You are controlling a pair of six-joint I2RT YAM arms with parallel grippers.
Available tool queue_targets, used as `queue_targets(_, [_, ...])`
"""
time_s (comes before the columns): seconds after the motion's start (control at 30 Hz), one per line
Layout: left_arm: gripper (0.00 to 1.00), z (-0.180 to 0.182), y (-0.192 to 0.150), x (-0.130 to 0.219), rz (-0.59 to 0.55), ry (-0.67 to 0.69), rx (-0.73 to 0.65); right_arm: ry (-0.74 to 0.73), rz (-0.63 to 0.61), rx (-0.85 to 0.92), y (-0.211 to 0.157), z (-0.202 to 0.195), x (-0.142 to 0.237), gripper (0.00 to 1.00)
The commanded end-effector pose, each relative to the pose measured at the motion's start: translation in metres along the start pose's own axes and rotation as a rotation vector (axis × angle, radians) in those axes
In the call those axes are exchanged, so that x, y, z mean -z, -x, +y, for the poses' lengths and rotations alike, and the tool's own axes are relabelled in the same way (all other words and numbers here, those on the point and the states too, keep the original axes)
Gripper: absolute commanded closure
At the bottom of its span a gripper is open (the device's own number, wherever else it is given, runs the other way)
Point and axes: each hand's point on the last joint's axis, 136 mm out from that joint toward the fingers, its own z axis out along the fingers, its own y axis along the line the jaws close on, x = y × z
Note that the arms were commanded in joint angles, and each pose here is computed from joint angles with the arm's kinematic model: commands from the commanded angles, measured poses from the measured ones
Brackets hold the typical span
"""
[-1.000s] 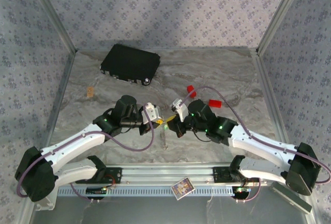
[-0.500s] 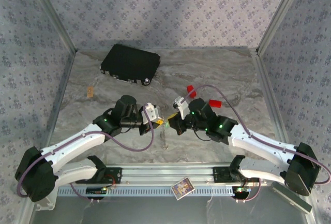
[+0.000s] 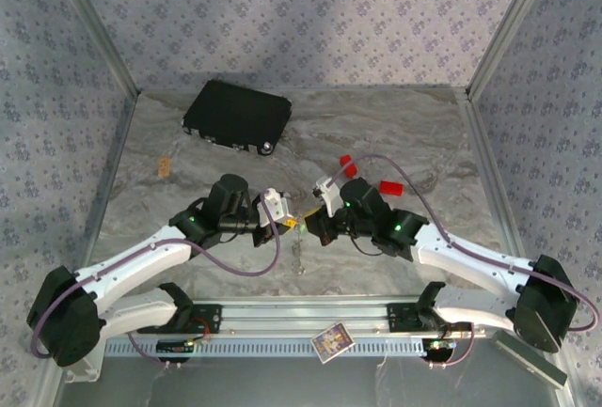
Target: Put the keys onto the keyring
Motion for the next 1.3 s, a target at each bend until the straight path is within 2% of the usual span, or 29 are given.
queue_targets(0.0, [1.00, -0.007, 0.018, 0.003, -0.070, -0.033, -0.048, -0.019, -0.019, -0.024, 0.011, -0.003, 0.001, 1.00])
queue_targets(0.37, [1.00, -0.008, 0.021, 0.006, -0.096, -0.026, -0.057, -0.025, 0.011, -0.070, 0.010, -0.004, -0.001, 1.00])
queue_targets(0.9, [1.00, -0.021, 0.026, 0.011, -0.154, -0.071, -0.103, 0.170, 0.054, -0.138, 0.006, 0.006, 0.002, 1.00])
queue_targets(1.23, [1.00, -0.018, 0.033, 0.013, -0.197, -0.041, -0.098, 0.206, 0.097, -0.153, 0.002, 0.008, -0.003, 1.00])
queue_targets(1.27, [1.00, -0.018, 0.035, 0.014, -0.204, -0.039, -0.093, 0.202, 0.100, -0.153, 0.001, 0.007, -0.003, 0.93])
